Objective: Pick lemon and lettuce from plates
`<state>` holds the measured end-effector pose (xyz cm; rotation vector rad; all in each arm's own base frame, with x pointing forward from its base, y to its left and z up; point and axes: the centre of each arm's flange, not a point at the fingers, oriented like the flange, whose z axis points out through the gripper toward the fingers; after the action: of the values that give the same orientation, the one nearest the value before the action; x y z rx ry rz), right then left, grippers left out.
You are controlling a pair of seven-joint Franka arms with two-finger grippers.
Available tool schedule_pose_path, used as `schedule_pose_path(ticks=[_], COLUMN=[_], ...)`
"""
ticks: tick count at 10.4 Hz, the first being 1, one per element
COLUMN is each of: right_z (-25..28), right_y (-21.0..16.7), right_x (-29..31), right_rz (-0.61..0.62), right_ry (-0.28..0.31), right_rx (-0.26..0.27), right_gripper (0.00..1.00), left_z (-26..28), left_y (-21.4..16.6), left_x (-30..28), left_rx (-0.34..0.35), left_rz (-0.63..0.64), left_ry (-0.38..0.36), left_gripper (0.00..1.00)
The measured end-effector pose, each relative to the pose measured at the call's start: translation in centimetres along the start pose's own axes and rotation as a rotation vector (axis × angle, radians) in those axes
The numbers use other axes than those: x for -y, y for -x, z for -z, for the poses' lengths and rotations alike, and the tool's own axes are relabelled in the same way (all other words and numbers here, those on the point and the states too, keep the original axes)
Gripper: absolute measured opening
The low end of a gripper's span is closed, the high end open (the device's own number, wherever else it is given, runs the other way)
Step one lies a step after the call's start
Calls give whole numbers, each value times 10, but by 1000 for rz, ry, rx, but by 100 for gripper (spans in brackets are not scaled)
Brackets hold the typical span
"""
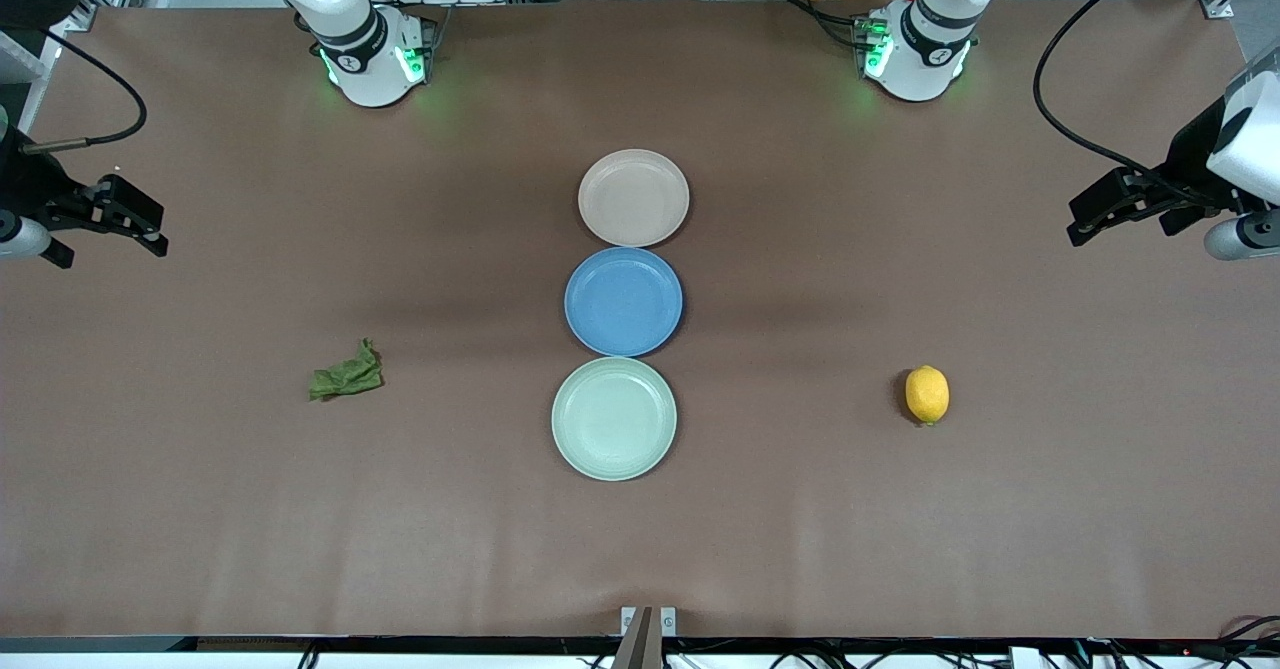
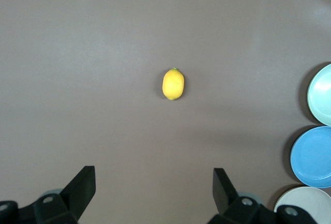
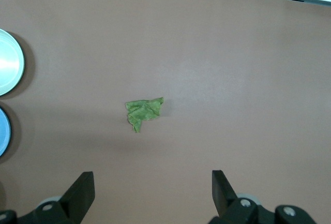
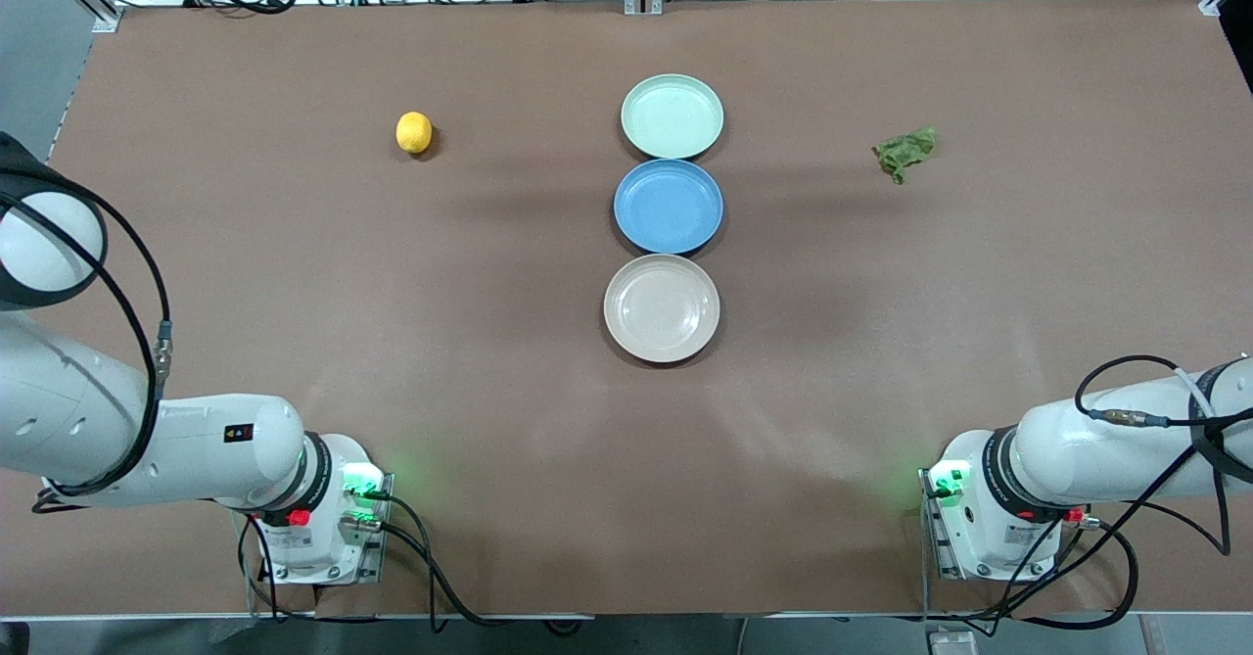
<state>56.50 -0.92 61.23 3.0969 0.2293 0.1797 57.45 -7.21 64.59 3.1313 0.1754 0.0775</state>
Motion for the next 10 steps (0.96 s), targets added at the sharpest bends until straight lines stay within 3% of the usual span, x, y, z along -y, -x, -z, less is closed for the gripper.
schedule_pose_path(ticks=[10], right_z=[4], right_y=[0], right_x=[-2], right_rz=[-3], right_ry=[1], right_rx=[-6], right_gripper=[100], left_z=[-1], left_y=[-3], left_x=[12], left_rx=[1], left_rz=[-50], left_ry=[-6], left_gripper=[100])
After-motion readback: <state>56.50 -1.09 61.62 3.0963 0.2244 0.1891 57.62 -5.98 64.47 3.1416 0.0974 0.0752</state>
